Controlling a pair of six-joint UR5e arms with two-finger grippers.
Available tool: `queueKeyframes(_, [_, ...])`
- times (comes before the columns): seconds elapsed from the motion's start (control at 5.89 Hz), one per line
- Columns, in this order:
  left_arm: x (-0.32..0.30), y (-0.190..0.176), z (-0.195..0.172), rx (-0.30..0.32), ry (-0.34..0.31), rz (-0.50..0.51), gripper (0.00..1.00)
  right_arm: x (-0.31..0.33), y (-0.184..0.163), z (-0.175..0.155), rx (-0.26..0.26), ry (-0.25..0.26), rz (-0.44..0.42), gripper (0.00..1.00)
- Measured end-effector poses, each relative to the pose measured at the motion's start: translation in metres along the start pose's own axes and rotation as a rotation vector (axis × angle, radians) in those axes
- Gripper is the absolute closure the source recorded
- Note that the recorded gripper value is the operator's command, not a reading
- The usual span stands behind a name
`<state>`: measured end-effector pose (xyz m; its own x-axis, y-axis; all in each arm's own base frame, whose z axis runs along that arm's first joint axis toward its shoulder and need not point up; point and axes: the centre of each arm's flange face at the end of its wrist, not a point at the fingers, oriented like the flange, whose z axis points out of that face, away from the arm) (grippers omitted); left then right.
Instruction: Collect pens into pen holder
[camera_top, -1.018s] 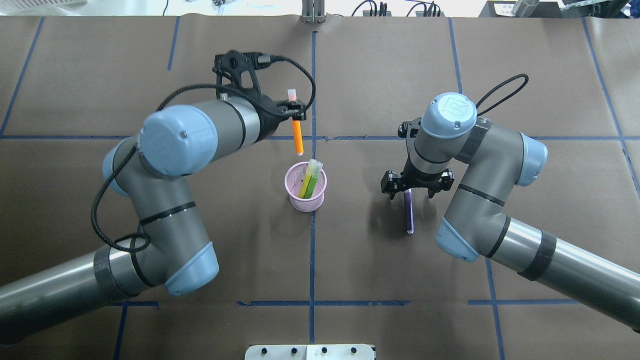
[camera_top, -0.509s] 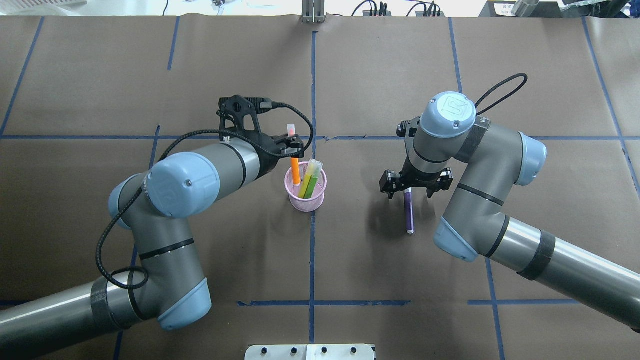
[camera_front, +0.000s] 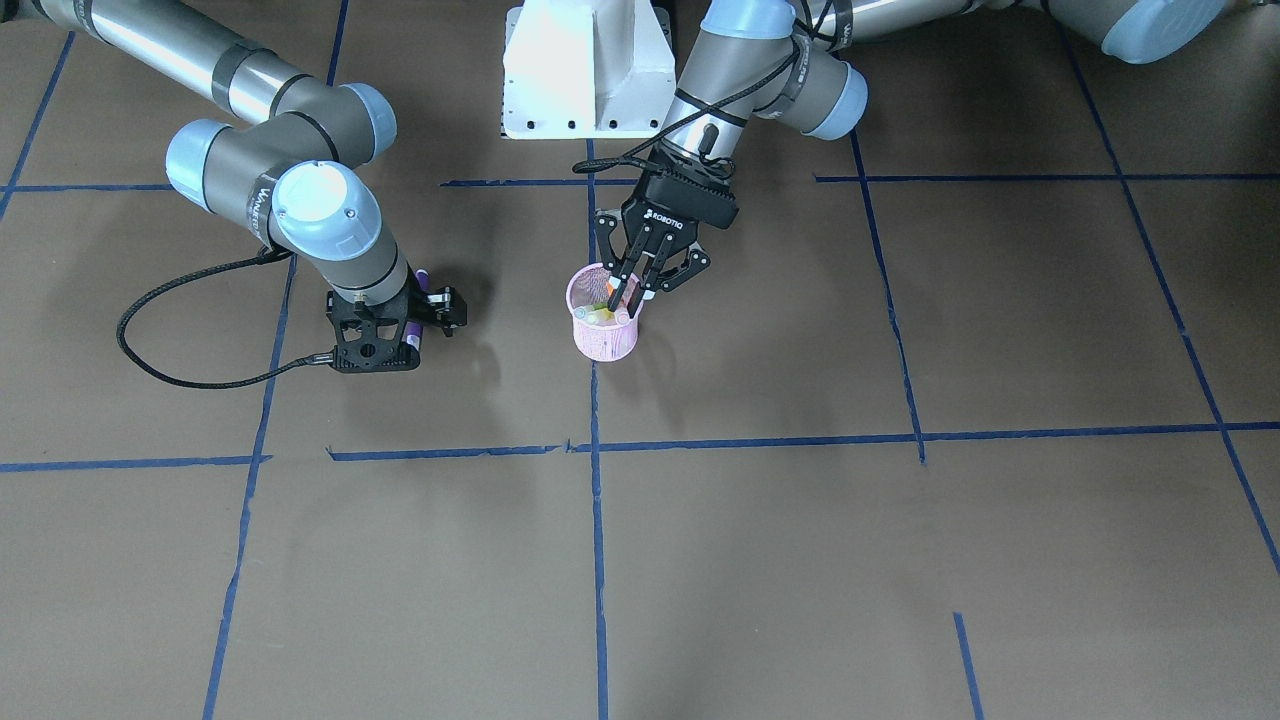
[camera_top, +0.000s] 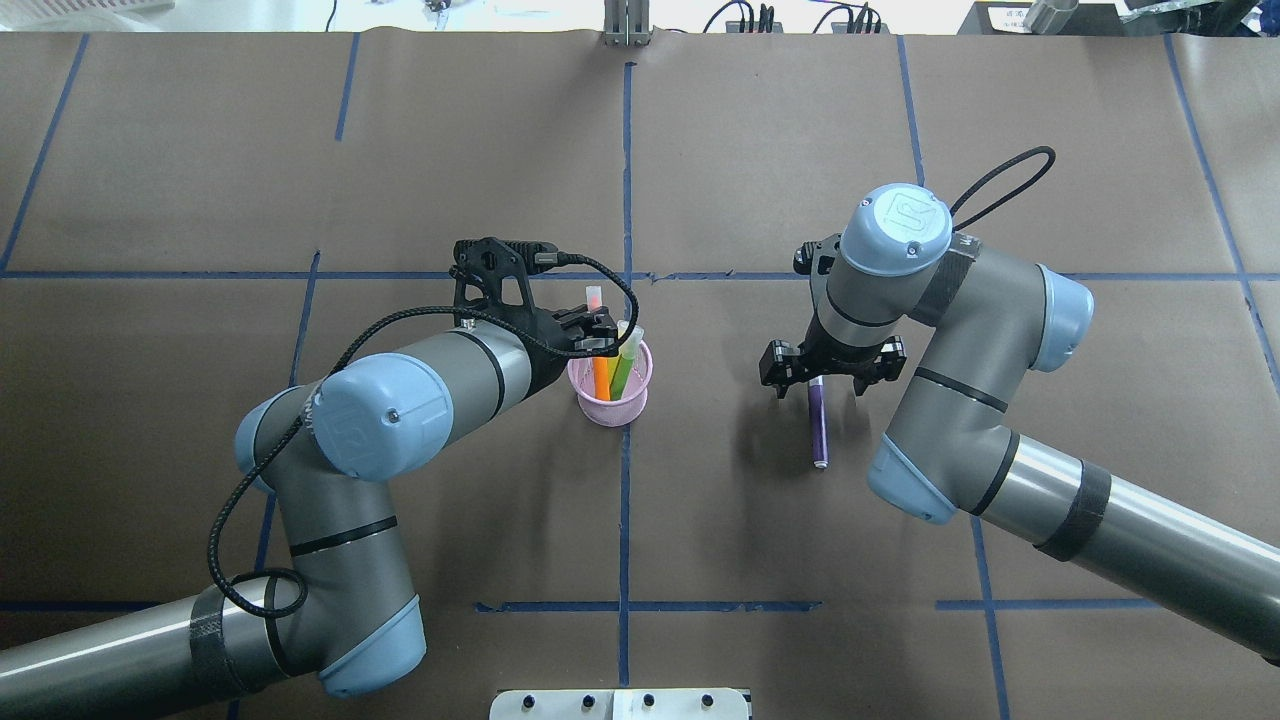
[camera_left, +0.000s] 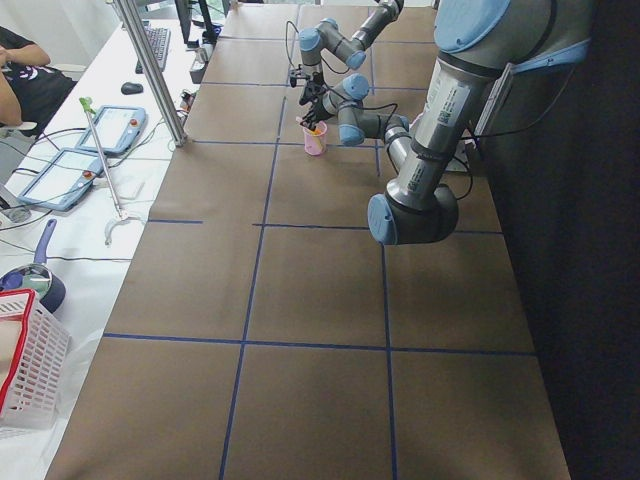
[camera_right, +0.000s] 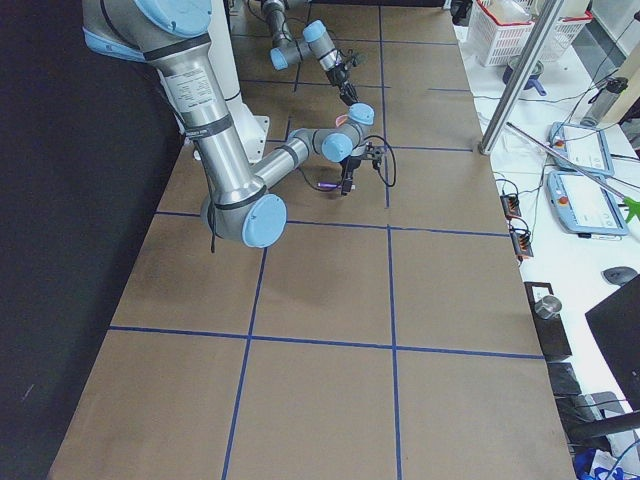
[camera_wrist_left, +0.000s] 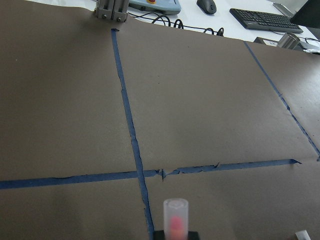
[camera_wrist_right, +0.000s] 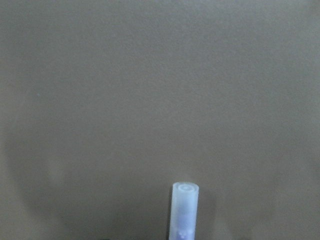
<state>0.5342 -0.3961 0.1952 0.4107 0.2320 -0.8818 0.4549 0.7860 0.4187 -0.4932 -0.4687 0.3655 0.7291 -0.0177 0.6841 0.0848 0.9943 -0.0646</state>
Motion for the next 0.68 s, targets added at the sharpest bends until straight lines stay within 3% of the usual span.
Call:
queueKeyframes(0.17, [0.0014, 0.0015, -0.0011, -0.004, 0.004, 0.002, 0.0, -0.0001, 0.0, -0.0001, 0.0, 0.0, 0.0, 0.0])
queueKeyframes(0.68, [0.0068, -0.002, -0.007, -0.003, 0.019, 0.007, 0.0, -0.0012, -0.0002, -0.0008, 0.001, -0.002, -0.001, 0.0])
